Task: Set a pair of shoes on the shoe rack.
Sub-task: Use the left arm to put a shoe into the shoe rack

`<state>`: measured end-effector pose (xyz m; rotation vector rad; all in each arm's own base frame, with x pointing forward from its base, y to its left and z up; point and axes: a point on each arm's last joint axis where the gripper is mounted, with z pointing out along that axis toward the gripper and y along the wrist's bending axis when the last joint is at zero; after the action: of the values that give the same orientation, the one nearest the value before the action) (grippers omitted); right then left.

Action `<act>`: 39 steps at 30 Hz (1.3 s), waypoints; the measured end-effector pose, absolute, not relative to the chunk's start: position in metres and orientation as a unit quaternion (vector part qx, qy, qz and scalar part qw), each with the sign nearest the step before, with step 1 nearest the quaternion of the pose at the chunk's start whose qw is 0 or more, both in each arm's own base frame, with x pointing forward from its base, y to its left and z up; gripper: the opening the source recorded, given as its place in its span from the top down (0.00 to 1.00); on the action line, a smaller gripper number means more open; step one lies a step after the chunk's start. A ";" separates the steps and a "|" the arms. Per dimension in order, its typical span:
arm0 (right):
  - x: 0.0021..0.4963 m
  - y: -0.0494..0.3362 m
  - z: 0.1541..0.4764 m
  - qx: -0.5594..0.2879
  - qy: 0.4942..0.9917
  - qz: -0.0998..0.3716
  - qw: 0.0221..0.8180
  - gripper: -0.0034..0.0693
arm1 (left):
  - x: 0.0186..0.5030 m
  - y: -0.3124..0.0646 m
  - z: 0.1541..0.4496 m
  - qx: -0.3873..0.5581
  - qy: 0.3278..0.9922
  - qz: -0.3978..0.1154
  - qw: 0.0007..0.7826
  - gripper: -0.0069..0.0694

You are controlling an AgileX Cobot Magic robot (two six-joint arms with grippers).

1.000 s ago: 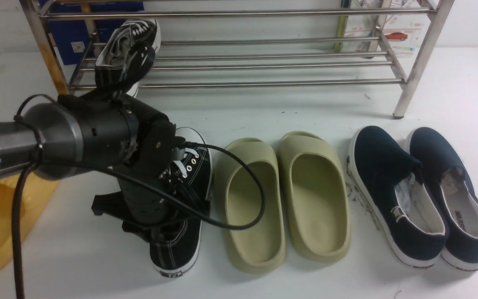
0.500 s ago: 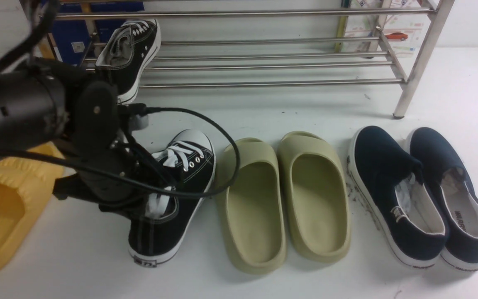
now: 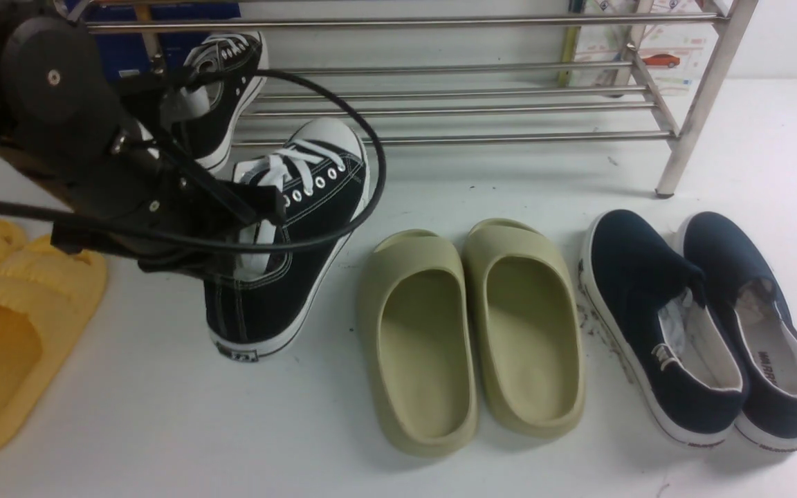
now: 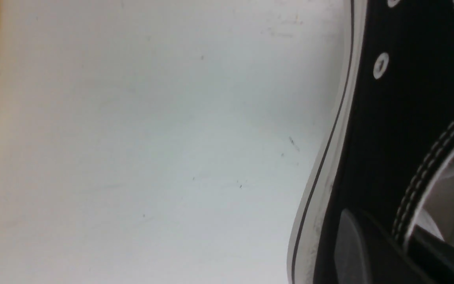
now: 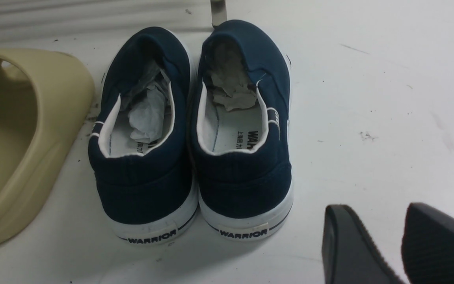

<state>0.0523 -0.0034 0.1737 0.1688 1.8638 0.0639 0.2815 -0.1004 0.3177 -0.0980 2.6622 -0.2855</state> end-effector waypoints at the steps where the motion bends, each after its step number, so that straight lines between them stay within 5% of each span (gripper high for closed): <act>1: 0.052 -0.003 0.174 0.073 0.802 0.027 0.593 0.62 | 0.286 -0.102 0.320 -0.034 0.966 -0.103 0.234 0.93; 39: 0.052 -0.003 0.174 0.073 0.802 0.027 0.593 0.62 | 0.477 -0.090 0.283 -0.080 0.938 -0.085 0.325 0.93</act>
<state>0.0523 -0.0034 0.1737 0.1688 1.8638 0.0639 0.4775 -0.0901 0.2835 -0.2095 2.4605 -0.2225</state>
